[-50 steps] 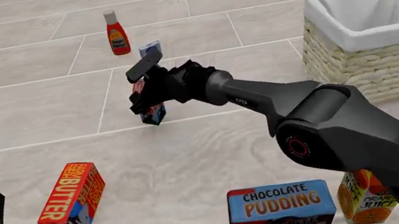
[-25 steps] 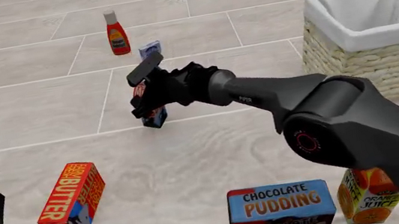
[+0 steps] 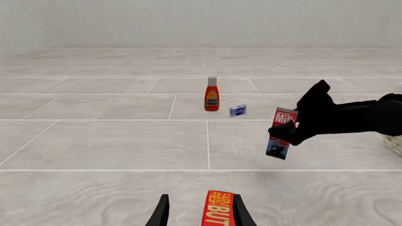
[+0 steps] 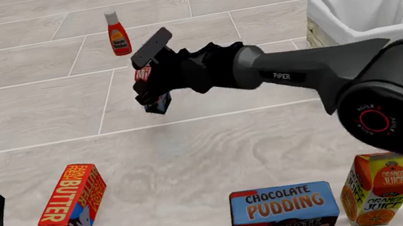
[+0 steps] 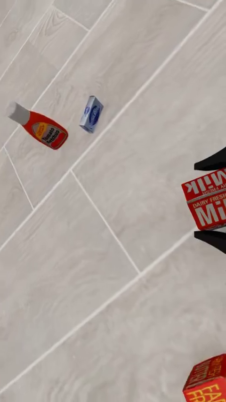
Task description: Pick the milk and place it in the basket.
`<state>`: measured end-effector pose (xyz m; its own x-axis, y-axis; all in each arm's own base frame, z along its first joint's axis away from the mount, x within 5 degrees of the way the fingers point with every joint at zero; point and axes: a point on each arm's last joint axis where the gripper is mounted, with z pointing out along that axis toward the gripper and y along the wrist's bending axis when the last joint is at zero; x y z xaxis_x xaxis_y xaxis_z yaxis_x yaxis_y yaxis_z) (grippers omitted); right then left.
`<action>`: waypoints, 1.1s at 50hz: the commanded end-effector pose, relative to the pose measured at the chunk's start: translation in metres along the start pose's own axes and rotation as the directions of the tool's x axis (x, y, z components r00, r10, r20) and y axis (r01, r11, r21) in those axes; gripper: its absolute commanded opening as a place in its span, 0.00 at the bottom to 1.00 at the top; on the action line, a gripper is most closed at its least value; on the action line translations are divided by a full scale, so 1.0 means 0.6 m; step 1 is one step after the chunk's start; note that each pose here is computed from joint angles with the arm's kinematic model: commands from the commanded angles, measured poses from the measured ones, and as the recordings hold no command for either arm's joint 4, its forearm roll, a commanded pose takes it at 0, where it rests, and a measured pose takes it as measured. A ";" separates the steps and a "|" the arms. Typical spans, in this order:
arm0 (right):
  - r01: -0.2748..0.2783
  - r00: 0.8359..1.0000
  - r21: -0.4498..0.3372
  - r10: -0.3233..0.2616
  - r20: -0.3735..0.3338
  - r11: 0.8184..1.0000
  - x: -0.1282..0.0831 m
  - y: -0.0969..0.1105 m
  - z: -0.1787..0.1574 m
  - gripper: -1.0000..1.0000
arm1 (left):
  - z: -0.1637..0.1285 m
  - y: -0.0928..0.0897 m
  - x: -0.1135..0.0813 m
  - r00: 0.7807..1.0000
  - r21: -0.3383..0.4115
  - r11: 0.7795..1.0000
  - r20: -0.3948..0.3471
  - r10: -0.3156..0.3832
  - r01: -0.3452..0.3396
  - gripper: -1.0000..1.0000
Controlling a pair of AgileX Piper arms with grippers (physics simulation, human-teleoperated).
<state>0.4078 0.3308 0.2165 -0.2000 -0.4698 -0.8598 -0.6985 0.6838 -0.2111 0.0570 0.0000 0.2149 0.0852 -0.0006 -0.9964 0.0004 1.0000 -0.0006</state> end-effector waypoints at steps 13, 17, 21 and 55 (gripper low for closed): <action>-0.046 0.990 0.090 0.034 0.137 0.995 -0.095 -0.075 -0.156 0.00 | 0.000 0.000 0.000 1.000 0.000 1.000 0.000 0.000 0.000 1.00; -0.061 0.987 0.119 0.042 0.156 0.991 -0.111 -0.100 -0.191 0.00 | 0.000 0.000 0.000 1.000 0.000 1.000 0.000 0.000 0.000 1.00; -0.076 0.984 0.147 0.051 0.173 0.986 -0.125 -0.122 -0.223 0.00 | 0.000 0.000 0.000 1.000 0.000 1.000 0.000 0.000 0.000 1.00; -0.132 0.981 0.409 0.059 0.185 0.903 -0.134 -0.291 -0.417 0.00 | 0.000 0.000 0.000 1.000 0.000 1.000 0.000 0.000 0.000 1.00</action>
<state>0.3851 0.1468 0.4100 -0.1341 -0.3423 -0.9300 -0.4098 0.8736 -0.2624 0.0570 0.0000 0.2149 0.0852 -0.0006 -0.9964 0.0003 1.0000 -0.0006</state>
